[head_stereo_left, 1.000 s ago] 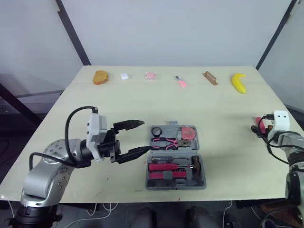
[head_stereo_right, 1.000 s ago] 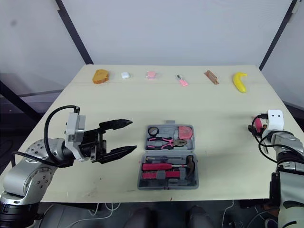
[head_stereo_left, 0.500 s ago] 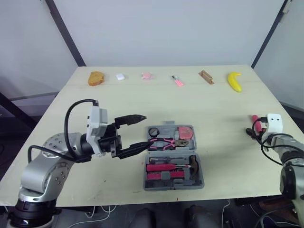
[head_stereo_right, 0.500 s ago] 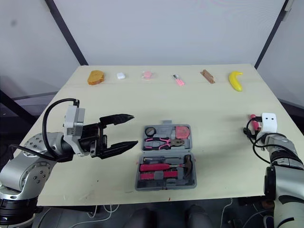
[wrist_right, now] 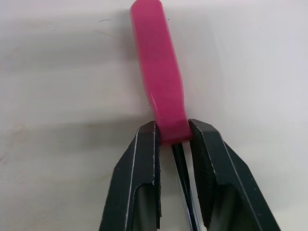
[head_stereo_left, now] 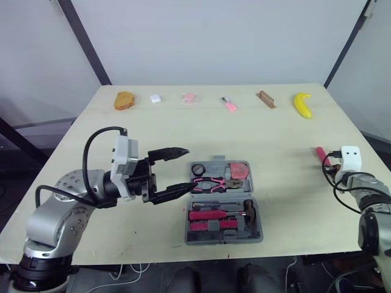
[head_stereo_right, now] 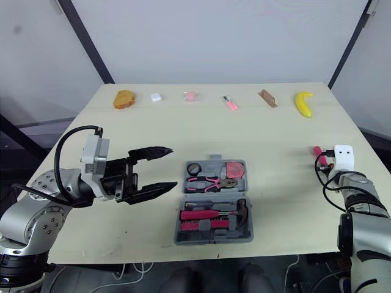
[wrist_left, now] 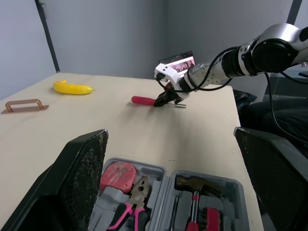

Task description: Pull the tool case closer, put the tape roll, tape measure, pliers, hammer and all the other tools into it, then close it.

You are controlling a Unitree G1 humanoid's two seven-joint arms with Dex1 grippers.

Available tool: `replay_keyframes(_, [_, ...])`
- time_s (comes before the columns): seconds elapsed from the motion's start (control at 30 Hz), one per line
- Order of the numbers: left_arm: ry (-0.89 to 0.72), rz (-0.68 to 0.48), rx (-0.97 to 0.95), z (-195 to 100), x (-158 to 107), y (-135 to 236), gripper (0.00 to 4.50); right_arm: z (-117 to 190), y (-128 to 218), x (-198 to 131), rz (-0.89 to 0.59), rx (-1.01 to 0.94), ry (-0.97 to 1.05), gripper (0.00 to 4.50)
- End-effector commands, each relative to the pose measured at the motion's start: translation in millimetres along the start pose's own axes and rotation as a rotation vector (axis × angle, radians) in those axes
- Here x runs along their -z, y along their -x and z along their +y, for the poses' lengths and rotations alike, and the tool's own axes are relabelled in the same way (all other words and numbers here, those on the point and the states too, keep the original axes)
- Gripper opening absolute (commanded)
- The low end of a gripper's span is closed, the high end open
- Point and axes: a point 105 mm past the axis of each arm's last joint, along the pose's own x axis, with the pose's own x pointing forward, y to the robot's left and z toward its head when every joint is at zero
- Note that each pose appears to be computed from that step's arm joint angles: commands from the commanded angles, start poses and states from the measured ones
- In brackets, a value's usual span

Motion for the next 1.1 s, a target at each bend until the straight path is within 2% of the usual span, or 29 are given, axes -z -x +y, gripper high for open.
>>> replay_keyframes(0.03, [-0.022, -0.003, 0.006, -1.4, -5.7, 1.9, 4.50, -4.0, 1.6, -13.1, -0.054, 0.014, 0.013, 0.36])
replay_keyframes(0.23, [-0.025, 0.008, 0.008, -2.9, -5.0, 4.8, 4.50, 10.5, 4.1, -29.9, -0.126, -0.119, 0.065, 0.36])
replay_keyframes(0.43, [-0.024, 0.012, 0.020, -2.1, -3.5, 5.5, 4.50, 23.3, 13.2, -42.3, -0.135, -0.251, 0.163, 0.36])
replay_keyframes(0.57, [-0.027, 0.010, 0.052, -2.9, -2.5, 2.9, 4.50, 43.5, 38.7, -46.3, -0.140, -0.378, 0.264, 0.36])
replay_keyframes(0.67, [-0.038, 0.004, 0.093, -3.6, -4.1, -0.6, 4.50, 57.7, 69.3, -35.4, -0.082, -0.394, 0.286, 0.36])
replay_keyframes(0.73, [-0.043, 0.002, 0.109, -4.1, -4.7, -1.1, 4.50, 58.9, 77.6, -30.2, -0.056, -0.347, 0.236, 0.36])
replay_keyframes(0.9, [-0.051, 0.006, 0.157, -6.8, -5.1, -3.5, 4.50, 72.2, 104.5, 6.4, 0.079, -0.245, 0.172, 0.36])
replay_keyframes(1.1, [-0.050, 0.006, 0.180, -6.5, -3.4, -5.5, 4.50, 85.0, 113.8, 40.9, 0.119, -0.123, 0.076, 0.36])
